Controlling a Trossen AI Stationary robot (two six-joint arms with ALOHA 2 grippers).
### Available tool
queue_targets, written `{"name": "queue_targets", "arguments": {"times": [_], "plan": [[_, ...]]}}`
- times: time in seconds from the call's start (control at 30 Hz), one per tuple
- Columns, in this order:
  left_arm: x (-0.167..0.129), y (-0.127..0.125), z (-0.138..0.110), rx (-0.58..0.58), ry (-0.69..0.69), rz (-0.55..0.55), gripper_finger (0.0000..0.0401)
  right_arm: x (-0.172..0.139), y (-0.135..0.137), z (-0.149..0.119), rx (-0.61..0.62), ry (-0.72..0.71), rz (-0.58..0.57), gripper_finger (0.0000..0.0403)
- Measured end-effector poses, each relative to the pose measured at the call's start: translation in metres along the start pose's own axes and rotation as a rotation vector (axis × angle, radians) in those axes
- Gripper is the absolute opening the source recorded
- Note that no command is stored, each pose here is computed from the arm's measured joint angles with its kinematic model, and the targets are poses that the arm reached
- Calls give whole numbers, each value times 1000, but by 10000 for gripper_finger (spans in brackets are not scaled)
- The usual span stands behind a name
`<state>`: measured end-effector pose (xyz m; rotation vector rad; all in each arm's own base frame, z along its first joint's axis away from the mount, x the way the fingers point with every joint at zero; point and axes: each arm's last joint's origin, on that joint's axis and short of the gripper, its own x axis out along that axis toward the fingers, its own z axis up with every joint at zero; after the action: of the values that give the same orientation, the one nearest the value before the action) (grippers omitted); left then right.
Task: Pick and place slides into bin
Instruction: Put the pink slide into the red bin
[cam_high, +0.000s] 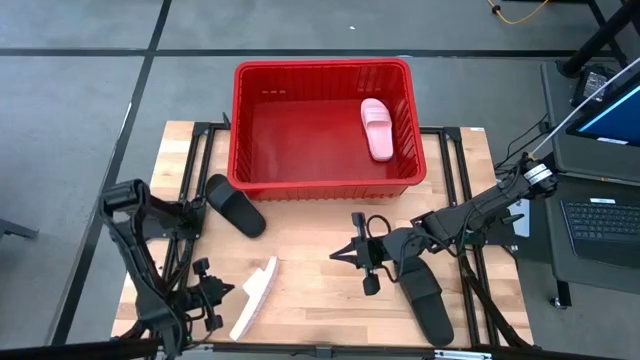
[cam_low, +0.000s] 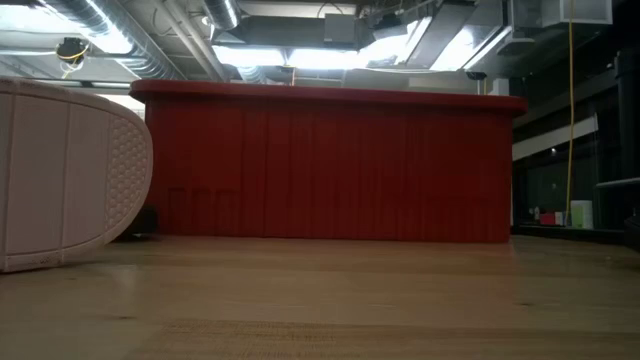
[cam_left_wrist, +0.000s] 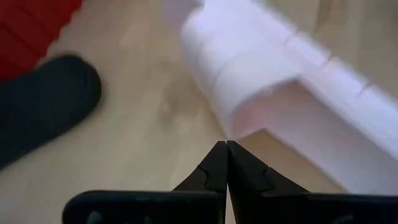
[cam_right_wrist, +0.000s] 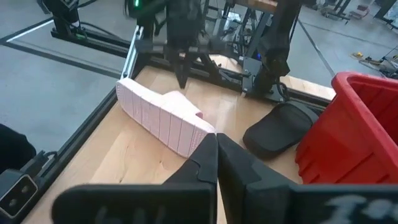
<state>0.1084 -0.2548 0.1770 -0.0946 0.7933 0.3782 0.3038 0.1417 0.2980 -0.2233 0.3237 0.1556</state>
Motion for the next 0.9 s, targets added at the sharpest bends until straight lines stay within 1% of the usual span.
{"name": "queue_targets", "arguments": {"times": [0.13, 0.27, 0.33, 0.4, 0.5, 0.6, 0.77, 0.9], "plan": [[10, -5, -11, -14, 11, 38, 8, 0, 0, 1, 2, -11, -1, 23], [17, -8, -17, -15, -42, 59, 13, 0, 0, 1, -11, -11, -1, 31], [19, -9, -17, -46, -96, 58, 18, 0, 0, 1, -18, -10, -1, 32], [20, -9, -17, -88, -121, 54, 26, 0, 0, 1, -18, -10, -1, 32], [20, -9, -18, -171, -112, 49, 42, 0, 0, 1, -18, -10, -1, 33], [19, -10, -19, -197, -110, 42, 61, 0, 0, 1, -17, -9, -1, 33], [21, -10, -21, -193, -110, 49, 94, 0, 0, 1, -6, -9, -1, 33], [33, -15, -34, -122, -99, 84, 111, 0, 0, 1, 9, -9, -1, 33]]}}
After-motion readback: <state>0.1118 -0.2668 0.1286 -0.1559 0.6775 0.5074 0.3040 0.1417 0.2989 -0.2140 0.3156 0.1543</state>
